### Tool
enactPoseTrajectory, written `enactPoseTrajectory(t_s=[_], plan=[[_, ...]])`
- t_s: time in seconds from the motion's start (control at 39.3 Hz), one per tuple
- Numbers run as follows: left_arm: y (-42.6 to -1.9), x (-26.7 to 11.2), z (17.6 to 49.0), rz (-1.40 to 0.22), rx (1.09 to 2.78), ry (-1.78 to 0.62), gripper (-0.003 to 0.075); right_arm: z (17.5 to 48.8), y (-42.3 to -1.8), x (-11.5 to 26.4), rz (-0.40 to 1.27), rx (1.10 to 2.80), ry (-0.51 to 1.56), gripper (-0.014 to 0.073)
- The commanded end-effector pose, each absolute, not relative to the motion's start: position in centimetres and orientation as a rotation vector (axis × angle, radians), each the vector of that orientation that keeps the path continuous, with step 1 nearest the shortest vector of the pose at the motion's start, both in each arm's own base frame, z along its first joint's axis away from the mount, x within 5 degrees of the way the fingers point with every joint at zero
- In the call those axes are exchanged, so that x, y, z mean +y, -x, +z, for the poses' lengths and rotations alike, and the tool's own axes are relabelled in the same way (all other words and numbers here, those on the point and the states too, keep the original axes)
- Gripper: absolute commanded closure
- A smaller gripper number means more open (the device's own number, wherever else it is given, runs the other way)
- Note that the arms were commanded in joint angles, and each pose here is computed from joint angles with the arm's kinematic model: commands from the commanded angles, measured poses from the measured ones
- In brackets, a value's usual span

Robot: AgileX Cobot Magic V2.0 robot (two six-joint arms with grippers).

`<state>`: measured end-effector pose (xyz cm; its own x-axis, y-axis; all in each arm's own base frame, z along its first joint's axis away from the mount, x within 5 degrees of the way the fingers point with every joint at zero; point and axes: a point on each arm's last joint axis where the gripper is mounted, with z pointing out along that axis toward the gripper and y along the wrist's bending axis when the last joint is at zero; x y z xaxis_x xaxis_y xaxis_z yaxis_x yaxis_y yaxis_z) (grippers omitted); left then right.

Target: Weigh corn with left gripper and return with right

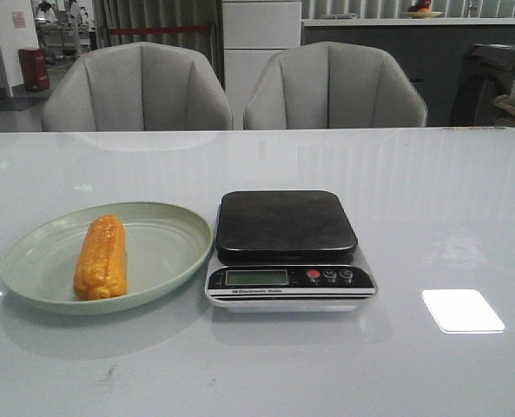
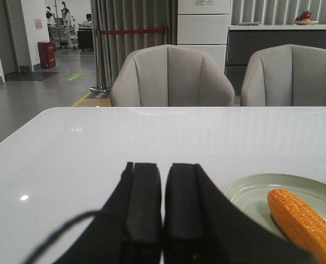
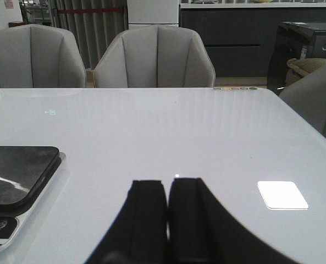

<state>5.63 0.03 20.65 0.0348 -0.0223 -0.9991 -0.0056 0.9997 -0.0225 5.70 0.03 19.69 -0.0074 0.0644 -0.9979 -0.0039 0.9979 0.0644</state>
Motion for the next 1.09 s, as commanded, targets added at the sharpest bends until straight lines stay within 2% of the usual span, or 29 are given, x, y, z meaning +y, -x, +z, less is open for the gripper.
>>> enactPoseTrajectory(t_s=[0.0,0.59,0.79,0.92,1.07], plan=[[-5.6,0.0,20.4,-0.023,1.467,0.032,0.0606,20.3,-5.6,0.0,0.037,1.485,-0.037,0.0428],[-5.5,0.0,20.6,0.055,1.449,-0.042,0.0607,20.3,-5.6,0.0,0.037,1.485,-0.037,0.0428],[-5.1,0.1,22.6,-0.036,1.265,0.042,0.0606,20.3,-5.6,0.0,0.037,1.485,-0.037,0.0428],[-4.9,0.1,24.4,-0.057,1.277,0.059,0.0606,20.3,-5.6,0.0,0.037,1.485,-0.037,0.0428],[-5.0,0.0,27.8,-0.065,1.377,0.059,0.0606,20.3,-5.6,0.0,0.037,1.485,-0.037,0.0428]])
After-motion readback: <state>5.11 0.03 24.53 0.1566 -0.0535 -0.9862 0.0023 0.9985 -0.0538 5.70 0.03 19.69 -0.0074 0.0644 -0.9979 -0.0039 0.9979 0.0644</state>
